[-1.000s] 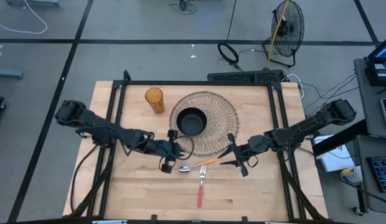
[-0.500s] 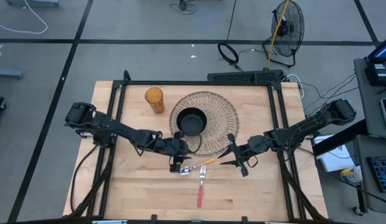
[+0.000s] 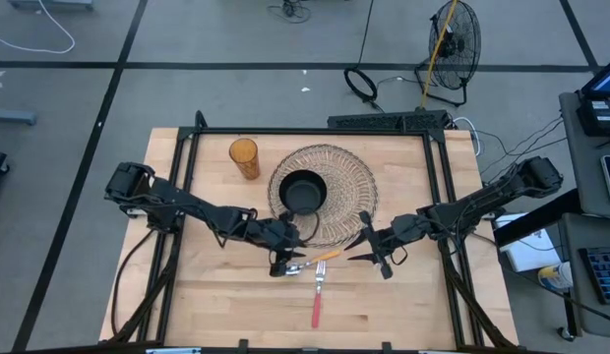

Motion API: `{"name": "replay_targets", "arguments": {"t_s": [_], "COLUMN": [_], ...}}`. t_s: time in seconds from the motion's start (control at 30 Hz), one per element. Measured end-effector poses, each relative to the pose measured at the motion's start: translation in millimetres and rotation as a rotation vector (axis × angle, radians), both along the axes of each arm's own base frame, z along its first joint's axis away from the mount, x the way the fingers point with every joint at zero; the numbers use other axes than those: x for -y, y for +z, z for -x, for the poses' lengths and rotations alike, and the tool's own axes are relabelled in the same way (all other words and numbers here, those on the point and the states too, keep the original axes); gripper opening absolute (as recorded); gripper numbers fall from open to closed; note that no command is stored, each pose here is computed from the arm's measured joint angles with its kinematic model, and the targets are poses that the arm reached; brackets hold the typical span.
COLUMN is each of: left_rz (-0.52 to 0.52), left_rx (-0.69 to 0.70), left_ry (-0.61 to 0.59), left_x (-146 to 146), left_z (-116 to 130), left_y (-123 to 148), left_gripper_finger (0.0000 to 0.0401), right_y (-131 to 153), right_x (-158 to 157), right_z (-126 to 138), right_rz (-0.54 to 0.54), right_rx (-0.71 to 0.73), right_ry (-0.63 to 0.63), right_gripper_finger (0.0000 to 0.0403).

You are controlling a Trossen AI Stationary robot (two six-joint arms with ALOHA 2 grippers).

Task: Pick & Place Utensil
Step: Put the yellow spoon into the black bowl on the brown mat

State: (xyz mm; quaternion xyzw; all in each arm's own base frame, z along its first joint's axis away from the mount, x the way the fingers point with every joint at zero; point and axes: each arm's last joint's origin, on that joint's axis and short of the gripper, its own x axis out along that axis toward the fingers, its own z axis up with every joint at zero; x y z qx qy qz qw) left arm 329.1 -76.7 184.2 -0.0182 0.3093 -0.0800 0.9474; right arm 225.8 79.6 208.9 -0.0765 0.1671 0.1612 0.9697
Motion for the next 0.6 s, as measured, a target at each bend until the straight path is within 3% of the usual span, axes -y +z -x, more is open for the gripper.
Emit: {"name": "replay_targets", "arguments": {"t_s": [0.23,0.6], "left_rz": [0.029,0.07], "left_rx": [0.028,-0.047], "left_ry": [-0.002,-0.011], "left_x": [5.6,11.3], "left_z": [-11.3,-19.9], "left_y": [-16.7,-55.9], "left_gripper_finger": [0.0124,0.0124], "right_y": [-0.1,-0.4], "right_x": [0.0,0.2], "right_z": [0.0,0.1], "right_rz": [0.0,0.003], "right_rx": [-0.001,-0.004], "right_ry": [0.0,-0.001], "right_gripper_finger": [0.0116,0.0116]}}
